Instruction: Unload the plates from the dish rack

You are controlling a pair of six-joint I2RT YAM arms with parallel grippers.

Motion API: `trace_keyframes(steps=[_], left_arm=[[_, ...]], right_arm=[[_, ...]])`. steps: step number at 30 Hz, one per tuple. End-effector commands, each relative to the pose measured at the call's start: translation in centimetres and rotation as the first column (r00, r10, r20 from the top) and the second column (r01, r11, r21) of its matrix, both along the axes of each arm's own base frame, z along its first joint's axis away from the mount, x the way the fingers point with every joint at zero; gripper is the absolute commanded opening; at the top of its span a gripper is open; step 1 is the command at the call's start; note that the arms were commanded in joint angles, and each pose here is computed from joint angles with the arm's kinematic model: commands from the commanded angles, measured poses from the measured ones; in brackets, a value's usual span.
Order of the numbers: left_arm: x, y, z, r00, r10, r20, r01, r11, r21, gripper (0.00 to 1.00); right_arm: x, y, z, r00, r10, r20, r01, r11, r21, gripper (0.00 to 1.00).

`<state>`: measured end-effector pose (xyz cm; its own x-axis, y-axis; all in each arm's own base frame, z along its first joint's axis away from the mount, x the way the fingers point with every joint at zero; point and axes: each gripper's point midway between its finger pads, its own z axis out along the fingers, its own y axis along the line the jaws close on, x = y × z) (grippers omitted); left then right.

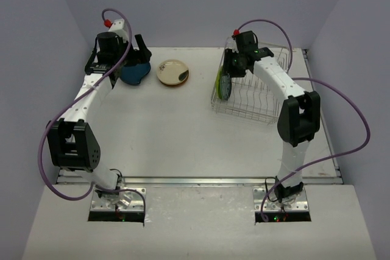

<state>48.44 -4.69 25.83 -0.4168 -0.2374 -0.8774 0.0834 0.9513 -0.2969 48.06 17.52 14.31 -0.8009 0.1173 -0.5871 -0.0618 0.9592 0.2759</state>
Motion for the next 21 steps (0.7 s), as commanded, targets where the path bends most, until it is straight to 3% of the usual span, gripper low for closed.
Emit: trace_keyframes(steps=[1,14,21], left_arm=[[0.2,0.2,0.9,0.999,-0.003,0.033,0.002,1.000,0.019,0.90],[0.1,0.3,0.6,1.000,0.000,0.026,-0.001,1.000,0.020,0.91],[0.0,0.3,0.7,1.000,0.002,0.028,-0.002,1.000,0.018,0.91]], right_arm=[[2.1,-0.4,1.4,0.997,-0.015,0.078,0.017,1.000,-0.019,0.45],[3.5,-0.4,0.2,0.997,-0.014,0.080,0.018,0.999,-0.041,0.44],[4.2,0.5,-0.5,0.998,0.001,0.070,-0.001,1.000,-0.011,0.35]])
